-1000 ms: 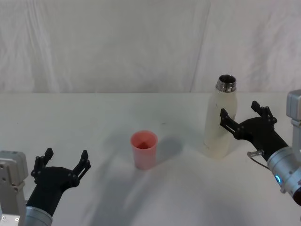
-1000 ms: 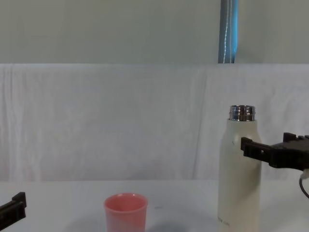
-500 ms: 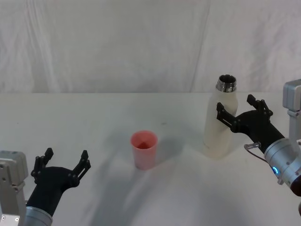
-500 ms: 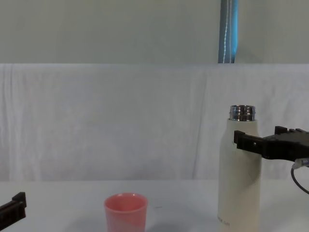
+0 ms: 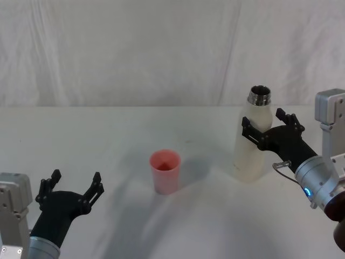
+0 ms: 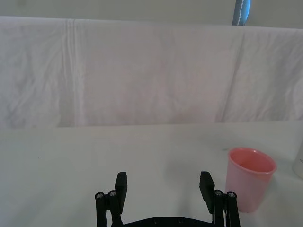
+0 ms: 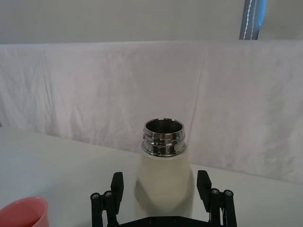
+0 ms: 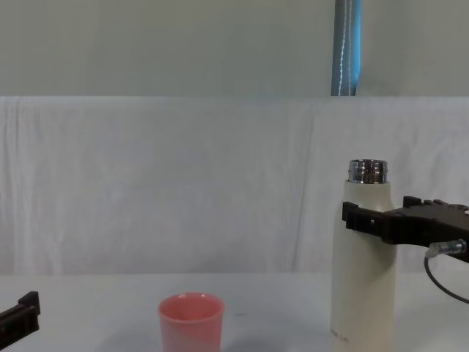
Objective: Grasp the thermos with one hand and pour water into the cup lid.
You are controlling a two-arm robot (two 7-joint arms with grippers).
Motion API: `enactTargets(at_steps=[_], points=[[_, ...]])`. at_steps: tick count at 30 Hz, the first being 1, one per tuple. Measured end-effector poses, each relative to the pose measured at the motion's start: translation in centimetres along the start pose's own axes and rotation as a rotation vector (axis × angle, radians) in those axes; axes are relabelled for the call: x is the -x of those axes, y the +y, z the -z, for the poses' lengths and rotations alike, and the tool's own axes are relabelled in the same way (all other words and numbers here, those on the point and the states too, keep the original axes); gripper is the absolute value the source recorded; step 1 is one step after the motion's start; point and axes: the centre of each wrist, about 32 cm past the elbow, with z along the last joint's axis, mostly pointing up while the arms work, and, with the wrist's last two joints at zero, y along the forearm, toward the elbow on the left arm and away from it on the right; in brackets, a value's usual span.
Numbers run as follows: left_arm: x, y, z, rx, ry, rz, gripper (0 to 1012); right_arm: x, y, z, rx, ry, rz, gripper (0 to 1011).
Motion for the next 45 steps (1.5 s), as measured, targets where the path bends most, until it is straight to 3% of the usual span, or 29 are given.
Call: enactTargets(at_steps=[45], points=[[0.00, 0.0, 0.0, 0.000, 0.000, 0.000, 1001, 0.69, 1.4, 1.2, 0.024, 0.032, 0.024, 1001]])
